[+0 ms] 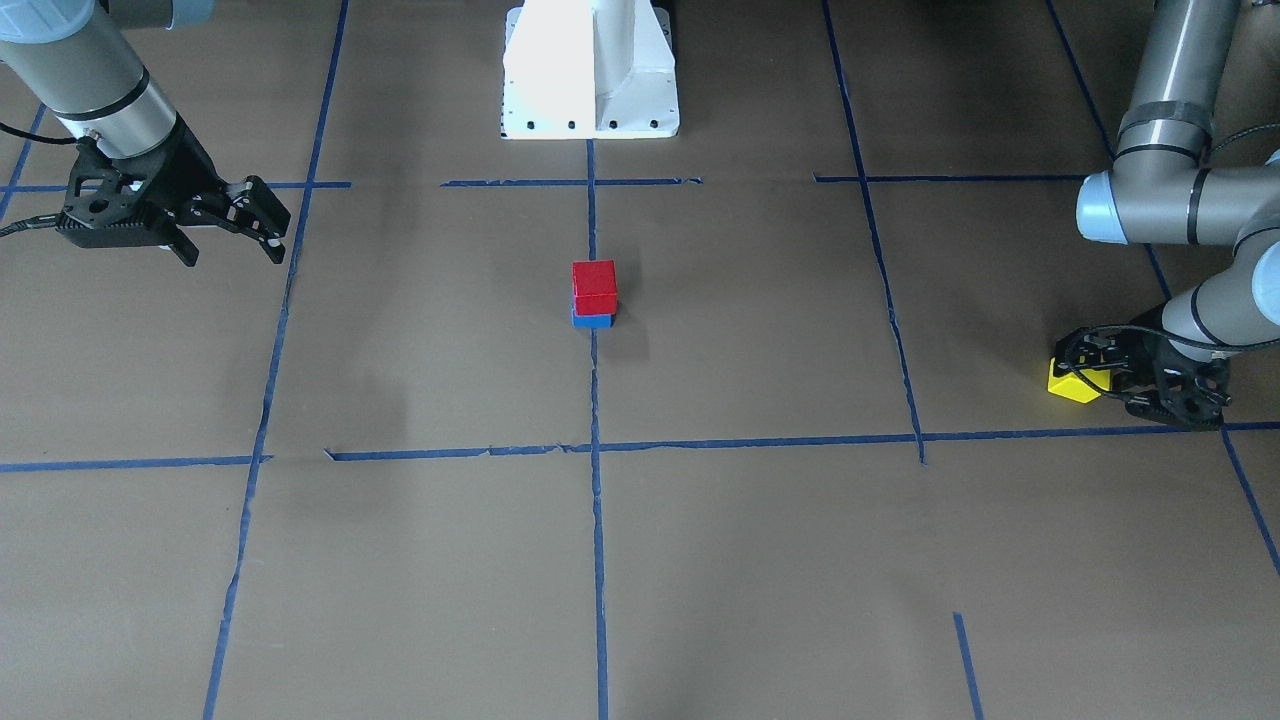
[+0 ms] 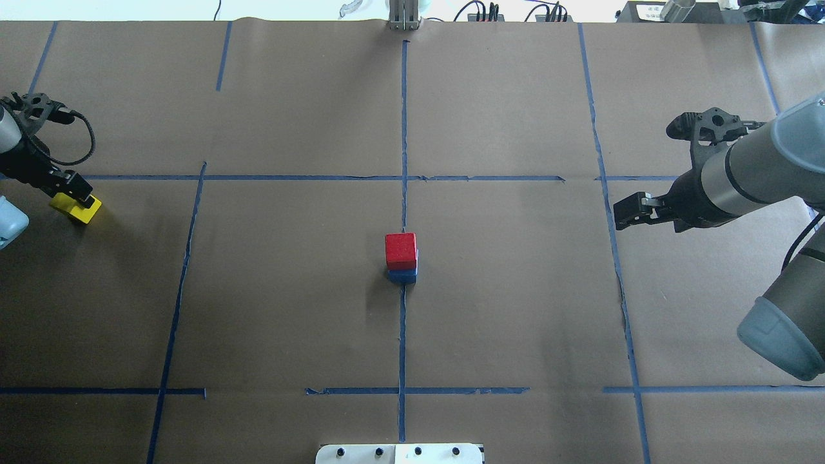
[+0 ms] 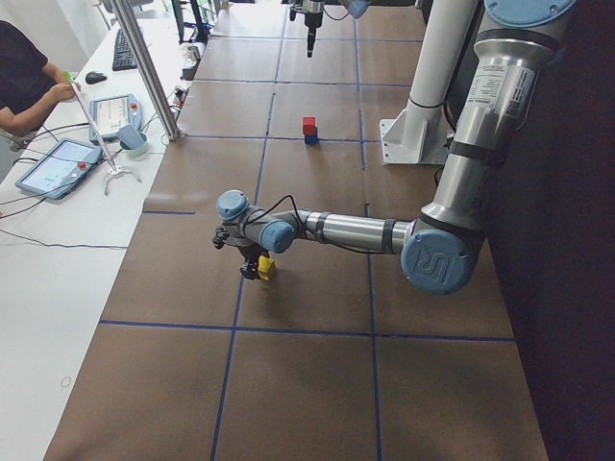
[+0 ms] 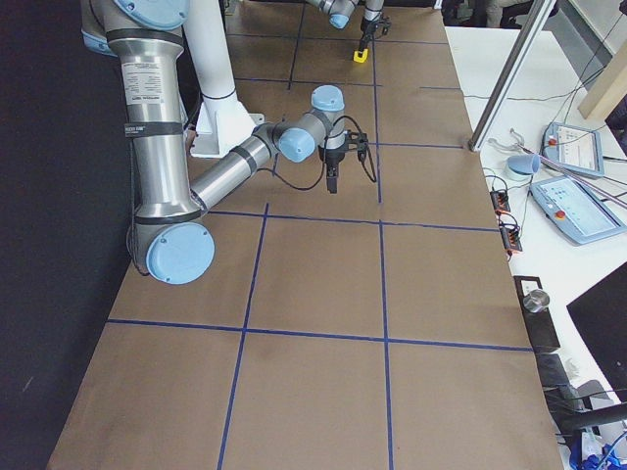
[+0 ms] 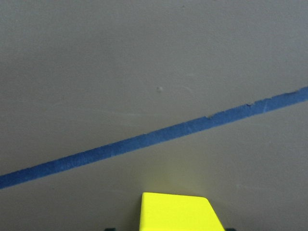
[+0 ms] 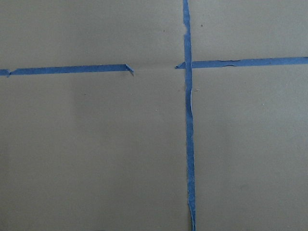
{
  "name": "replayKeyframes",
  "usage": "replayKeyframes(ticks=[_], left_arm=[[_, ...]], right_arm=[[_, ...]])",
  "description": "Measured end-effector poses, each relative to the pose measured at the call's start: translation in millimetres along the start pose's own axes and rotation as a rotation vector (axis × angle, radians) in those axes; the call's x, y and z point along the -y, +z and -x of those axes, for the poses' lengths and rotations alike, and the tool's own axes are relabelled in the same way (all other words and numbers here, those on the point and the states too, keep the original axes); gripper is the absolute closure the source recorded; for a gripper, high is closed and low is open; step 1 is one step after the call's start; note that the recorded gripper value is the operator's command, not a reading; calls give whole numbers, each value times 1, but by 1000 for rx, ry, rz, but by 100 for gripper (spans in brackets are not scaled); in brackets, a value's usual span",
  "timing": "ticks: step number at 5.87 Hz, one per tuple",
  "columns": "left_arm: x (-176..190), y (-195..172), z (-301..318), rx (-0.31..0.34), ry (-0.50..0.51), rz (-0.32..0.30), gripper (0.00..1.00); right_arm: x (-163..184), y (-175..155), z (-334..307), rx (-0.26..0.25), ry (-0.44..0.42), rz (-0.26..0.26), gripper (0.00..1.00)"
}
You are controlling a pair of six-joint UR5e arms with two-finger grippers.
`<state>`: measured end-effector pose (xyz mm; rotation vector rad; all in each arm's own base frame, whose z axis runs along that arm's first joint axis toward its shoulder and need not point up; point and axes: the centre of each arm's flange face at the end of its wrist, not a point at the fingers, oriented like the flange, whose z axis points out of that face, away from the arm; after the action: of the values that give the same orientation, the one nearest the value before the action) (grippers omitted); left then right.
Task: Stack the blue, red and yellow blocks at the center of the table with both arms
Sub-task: 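Carry the yellow cube with the left gripper above the red cube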
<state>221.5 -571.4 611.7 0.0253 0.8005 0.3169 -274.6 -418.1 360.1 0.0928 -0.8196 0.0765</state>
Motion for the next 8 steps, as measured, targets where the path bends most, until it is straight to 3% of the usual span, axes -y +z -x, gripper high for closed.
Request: replayKeyframes(ticks=[1,2,4,5,6,7,8], left_arm=[[0,1,1,-1,5,-6,100],[3,-5,-6,-6,11,-19,100],[18,-56,-77,-60,-69,-112,100],[21,-77,-152,-121,-155,-139,100],[18,-85,-232,-184,-238,-126,100],[21,-93,-321,-208,-316,-103,100],[24,-110,-416,-178,-369,-94,100]], right_arm=[[0,1,0,0,-1,1,0],[-1,1,1,0,-2,3,0],[-3,-2,1,4,-5,2,0],[-4,-8,-2,9,-4,-1,0],[0,-15,-10,12,6,-7,0],[6,-23,-23,14,21,-11,0],[10,-28,-35,13,25,-12,0]])
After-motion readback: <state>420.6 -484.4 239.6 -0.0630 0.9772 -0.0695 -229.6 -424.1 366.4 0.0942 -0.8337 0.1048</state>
